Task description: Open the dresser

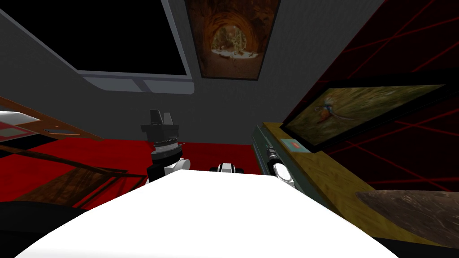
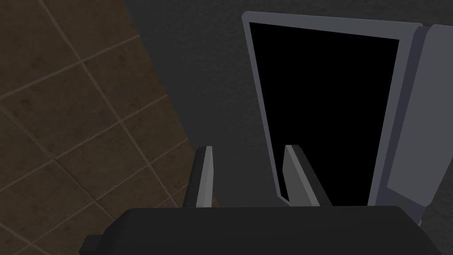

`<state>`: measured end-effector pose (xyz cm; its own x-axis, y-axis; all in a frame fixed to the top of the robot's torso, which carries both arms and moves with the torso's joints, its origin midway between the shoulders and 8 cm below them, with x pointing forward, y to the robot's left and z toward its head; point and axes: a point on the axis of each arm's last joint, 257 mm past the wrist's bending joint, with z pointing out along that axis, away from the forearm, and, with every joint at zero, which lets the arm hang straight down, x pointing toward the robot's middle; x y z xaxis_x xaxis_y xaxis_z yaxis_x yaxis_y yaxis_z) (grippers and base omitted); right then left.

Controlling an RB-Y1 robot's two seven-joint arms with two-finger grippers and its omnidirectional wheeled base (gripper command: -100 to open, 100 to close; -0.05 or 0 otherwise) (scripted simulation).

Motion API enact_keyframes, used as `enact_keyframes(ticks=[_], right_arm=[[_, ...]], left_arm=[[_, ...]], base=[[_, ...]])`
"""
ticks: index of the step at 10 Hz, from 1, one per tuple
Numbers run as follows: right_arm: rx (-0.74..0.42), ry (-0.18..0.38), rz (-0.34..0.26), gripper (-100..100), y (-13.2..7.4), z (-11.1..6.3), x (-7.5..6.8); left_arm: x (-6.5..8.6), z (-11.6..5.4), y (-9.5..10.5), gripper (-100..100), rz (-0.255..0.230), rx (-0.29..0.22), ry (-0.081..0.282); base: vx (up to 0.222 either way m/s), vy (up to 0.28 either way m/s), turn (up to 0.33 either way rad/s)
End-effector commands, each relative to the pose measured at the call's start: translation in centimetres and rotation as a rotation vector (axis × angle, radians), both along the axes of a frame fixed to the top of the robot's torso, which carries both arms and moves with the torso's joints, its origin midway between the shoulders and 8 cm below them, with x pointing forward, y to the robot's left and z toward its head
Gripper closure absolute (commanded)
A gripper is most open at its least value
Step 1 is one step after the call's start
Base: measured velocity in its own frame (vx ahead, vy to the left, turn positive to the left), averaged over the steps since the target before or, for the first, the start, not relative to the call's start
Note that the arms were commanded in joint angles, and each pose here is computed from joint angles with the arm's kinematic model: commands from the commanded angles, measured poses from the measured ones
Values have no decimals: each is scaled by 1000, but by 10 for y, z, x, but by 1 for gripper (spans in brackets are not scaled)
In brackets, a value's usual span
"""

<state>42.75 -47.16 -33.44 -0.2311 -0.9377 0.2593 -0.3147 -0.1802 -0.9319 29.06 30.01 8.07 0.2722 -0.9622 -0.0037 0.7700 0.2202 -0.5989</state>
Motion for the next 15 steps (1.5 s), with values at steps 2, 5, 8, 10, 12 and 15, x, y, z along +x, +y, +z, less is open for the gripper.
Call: enact_keyframes(ticks=[2, 5, 8, 10, 12, 15], right_arm=[[-9, -62, 0, 100, 7, 23, 19], [-17, -73, -11, 100, 10, 26, 25], [-1, -77, -15, 100, 10, 26, 25], [-1, -77, -15, 100, 10, 26, 25], [7, -81, -24, 100, 7, 26, 23], [-27, -64, -24, 100, 13, 25, 30]], left_arm=[[0, 0, 0, 0, 0, 0, 0], [0, 0, 0, 0, 0, 0, 0], [0, 0, 0, 0, 0, 0, 0], [0, 0, 0, 0, 0, 0, 0], [0, 0, 0, 0, 0, 0, 0], [0, 0, 0, 0, 0, 0, 0]], base=[[-23, 12, 23], [-18, 11, -4], [-5, 3, 1], [0, 0, 0], [1, 0, 2], [-22, 11, 0]])
